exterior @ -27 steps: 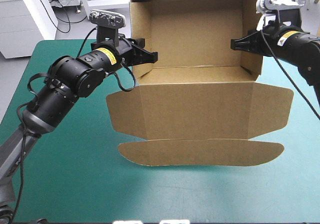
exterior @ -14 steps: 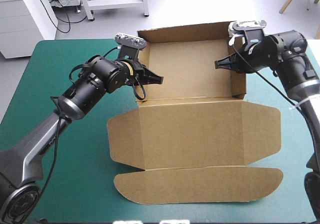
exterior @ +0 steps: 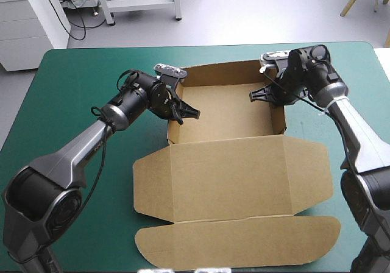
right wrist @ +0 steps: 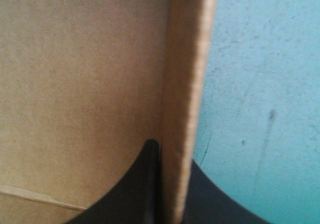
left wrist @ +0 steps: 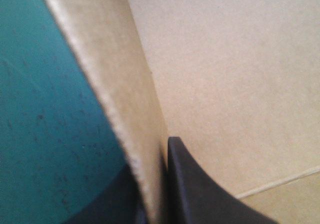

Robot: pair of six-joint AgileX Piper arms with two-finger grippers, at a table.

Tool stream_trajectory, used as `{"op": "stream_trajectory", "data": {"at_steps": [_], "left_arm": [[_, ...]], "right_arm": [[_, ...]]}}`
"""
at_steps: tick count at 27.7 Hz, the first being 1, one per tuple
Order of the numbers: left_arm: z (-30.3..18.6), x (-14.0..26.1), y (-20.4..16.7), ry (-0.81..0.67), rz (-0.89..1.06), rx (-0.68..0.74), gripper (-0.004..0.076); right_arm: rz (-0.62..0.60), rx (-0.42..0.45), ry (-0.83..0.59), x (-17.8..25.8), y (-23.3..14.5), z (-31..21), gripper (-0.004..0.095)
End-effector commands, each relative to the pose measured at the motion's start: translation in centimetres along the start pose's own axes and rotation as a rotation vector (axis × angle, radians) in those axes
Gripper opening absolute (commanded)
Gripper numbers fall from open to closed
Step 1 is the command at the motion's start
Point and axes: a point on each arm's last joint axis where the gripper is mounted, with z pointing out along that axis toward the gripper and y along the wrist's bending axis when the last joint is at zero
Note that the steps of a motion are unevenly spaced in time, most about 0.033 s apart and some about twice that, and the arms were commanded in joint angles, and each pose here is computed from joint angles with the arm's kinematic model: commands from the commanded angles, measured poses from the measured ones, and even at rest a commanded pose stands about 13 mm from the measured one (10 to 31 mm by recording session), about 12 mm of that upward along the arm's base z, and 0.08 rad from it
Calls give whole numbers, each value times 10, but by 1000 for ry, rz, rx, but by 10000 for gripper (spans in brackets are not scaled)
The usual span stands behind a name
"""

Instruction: Fold the box

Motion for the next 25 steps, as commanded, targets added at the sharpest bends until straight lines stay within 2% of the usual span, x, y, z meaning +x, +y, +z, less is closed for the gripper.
{"op": "stream_trajectory", "data": {"at_steps": [1, 3, 6, 9, 11, 13, 16, 17, 20, 22, 25], "left_arm": [[-11, -9, -4, -49, 53, 69, -8], [-1, -7, -1, -15, 67, 61, 12], [6, -7, 2, 3, 71, 58, 84], [10, -6, 2, 11, 72, 55, 203], [10, -6, 3, 11, 74, 53, 316], [10, -6, 3, 15, 75, 50, 453], [10, -4, 3, 31, 72, 48, 617], [9, -4, 3, 38, 74, 45, 648], [6, -6, 3, 44, 77, 41, 661], [-2, -12, 3, 22, 58, 40, 661], [-25, -22, 3, -56, 73, 37, 661]], "right_arm": [[-20, -120, -79, -9, 19, -6, -14], [-18, -119, -35, -9, 19, 9, -14], [-16, -116, 17, -9, 19, 27, -13], [-25, -116, 29, -9, 19, 34, 10], [-26, -114, 32, -9, 19, 35, 74], [-27, -110, 32, -9, 19, 35, 173], [-27, -112, 47, -7, 19, 35, 423], [-28, -112, 62, -6, 19, 35, 557], [-30, -112, 82, -3, 19, 31, 827], [-33, -112, 55, -4, 19, 21, 938], [-35, -116, -25, -5, 19, -4, 910]]}}
